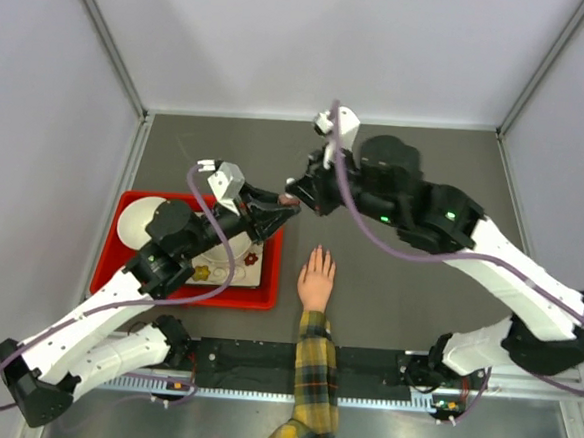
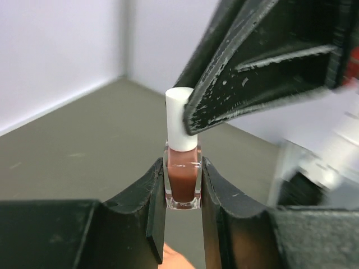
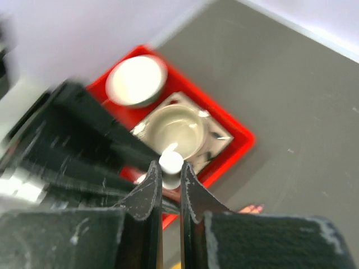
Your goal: Paint the nails
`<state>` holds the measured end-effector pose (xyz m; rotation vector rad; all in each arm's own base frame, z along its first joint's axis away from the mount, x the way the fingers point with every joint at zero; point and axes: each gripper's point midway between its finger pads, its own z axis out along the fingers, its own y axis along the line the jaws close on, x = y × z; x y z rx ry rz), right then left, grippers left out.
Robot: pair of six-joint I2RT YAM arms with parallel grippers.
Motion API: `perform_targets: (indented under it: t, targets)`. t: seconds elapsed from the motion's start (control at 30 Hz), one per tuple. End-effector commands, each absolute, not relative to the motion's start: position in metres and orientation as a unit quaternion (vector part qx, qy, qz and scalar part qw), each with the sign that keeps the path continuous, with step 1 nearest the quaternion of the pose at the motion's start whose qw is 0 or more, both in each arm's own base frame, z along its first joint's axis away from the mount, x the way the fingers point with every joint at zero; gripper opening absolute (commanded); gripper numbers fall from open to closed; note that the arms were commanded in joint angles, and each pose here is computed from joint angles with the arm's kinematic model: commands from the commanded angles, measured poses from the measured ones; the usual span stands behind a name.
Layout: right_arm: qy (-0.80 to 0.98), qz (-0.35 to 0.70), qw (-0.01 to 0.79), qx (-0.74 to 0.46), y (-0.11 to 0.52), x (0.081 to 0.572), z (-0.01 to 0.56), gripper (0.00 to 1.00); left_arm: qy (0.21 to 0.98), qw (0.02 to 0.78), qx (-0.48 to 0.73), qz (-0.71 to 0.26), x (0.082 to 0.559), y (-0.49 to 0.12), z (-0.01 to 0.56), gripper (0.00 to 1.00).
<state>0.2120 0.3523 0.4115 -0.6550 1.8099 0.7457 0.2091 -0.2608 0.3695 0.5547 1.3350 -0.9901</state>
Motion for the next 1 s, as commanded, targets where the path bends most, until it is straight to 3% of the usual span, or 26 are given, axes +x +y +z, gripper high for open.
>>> perform_targets:
  t: [0.0, 0.13, 0.3, 0.33, 0.37, 0.4, 0.5, 0.53, 0.67, 0.77, 0.97]
  targets:
    - [0.571, 0.486, 0.470, -0.466, 0.347, 0.102, 0.457, 0.00, 0.439, 0.573, 0.418, -0.552, 0.105, -0.269, 0.430, 0.00]
    - [0.483, 0.558, 0.413, -0.533, 0.331, 0.047, 0.468, 0.00, 0.384, 0.464, 0.487, -0.633, 0.049, -0.263, 0.443, 0.00]
    - [0.477, 0.573, 0.396, -0.536, 0.345, 0.047, 0.470, 0.00, 0.370, 0.507, 0.455, -0.632, 0.055, -0.261, 0.463, 0.00]
    - [0.502, 0.555, 0.421, -0.512, 0.350, 0.063, 0.471, 0.12, 0.371, 0.523, 0.453, -0.619, 0.060, -0.262, 0.463, 0.00]
    - [0.528, 0.543, 0.432, -0.490, 0.350, 0.074, 0.474, 0.30, 0.395, 0.535, 0.432, -0.609, 0.071, -0.263, 0.461, 0.00]
    - [0.555, 0.523, 0.449, -0.466, 0.351, 0.089, 0.475, 0.57, 0.402, 0.549, 0.421, -0.600, 0.078, -0.263, 0.462, 0.00]
    - [0.676, 0.438, 0.498, -0.321, 0.340, 0.151, 0.474, 0.68, 0.438, 0.590, 0.384, -0.559, 0.105, -0.262, 0.455, 0.00]
    - [0.719, 0.389, 0.521, -0.246, 0.329, 0.180, 0.468, 0.69, 0.445, 0.605, 0.377, -0.543, 0.114, -0.261, 0.452, 0.00]
    - [0.760, 0.397, 0.503, -0.109, 0.326, 0.187, 0.462, 0.68, 0.483, 0.643, 0.335, -0.491, 0.145, -0.256, 0.441, 0.00]
    - [0.761, 0.379, 0.521, -0.081, 0.329, 0.194, 0.466, 0.59, 0.499, 0.665, 0.316, -0.457, 0.163, -0.251, 0.434, 0.00]
    - [0.763, 0.346, 0.536, -0.104, 0.343, 0.196, 0.465, 0.53, 0.518, 0.679, 0.299, -0.425, 0.181, -0.249, 0.424, 0.00]
